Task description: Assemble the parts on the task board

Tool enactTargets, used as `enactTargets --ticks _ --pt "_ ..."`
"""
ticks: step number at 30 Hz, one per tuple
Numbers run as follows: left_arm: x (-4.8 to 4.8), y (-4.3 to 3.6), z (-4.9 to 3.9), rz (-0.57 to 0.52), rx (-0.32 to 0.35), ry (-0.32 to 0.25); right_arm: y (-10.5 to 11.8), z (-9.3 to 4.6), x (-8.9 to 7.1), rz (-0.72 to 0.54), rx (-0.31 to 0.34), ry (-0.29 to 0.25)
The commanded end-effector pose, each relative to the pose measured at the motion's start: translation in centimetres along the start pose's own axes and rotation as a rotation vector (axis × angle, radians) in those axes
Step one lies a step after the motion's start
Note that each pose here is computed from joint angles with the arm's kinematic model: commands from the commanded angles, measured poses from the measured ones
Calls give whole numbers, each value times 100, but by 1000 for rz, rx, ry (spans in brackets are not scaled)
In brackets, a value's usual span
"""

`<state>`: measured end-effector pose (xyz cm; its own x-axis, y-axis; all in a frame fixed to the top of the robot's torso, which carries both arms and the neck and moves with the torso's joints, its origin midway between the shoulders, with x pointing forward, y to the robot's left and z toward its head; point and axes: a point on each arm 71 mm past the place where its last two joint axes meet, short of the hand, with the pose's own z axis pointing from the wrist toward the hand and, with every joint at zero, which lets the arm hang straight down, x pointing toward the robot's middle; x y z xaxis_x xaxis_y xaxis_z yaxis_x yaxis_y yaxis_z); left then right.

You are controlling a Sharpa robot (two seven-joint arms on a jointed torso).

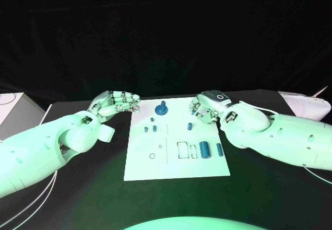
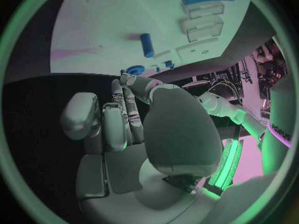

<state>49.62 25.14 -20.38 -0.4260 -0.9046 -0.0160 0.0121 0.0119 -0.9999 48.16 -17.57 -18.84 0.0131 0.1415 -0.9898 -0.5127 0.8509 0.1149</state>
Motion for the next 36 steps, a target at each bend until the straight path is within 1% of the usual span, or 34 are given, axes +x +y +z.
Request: enactTargets --ticks 1,2,6,11,14,23,36 --pt "17 2 -1 -20 15 -36 181 6 11 35 -44 -3" --pt "20 6 -4 -23 14 -39 220 8 18 38 -53 -3" --pt "50 30 -20 -34 11 -54 506 23 110 59 -120 8" --pt "89 34 -17 -43 14 -58 747 45 251 74 -170 32" --pt "121 32 -9 -48 16 -54 845 51 355 80 -185 55" --pt "193 13 4 -55 25 -44 1036 45 576 99 -209 107" --pt "204 5 -3 -57 23 -38 1143 40 713 108 -216 133"
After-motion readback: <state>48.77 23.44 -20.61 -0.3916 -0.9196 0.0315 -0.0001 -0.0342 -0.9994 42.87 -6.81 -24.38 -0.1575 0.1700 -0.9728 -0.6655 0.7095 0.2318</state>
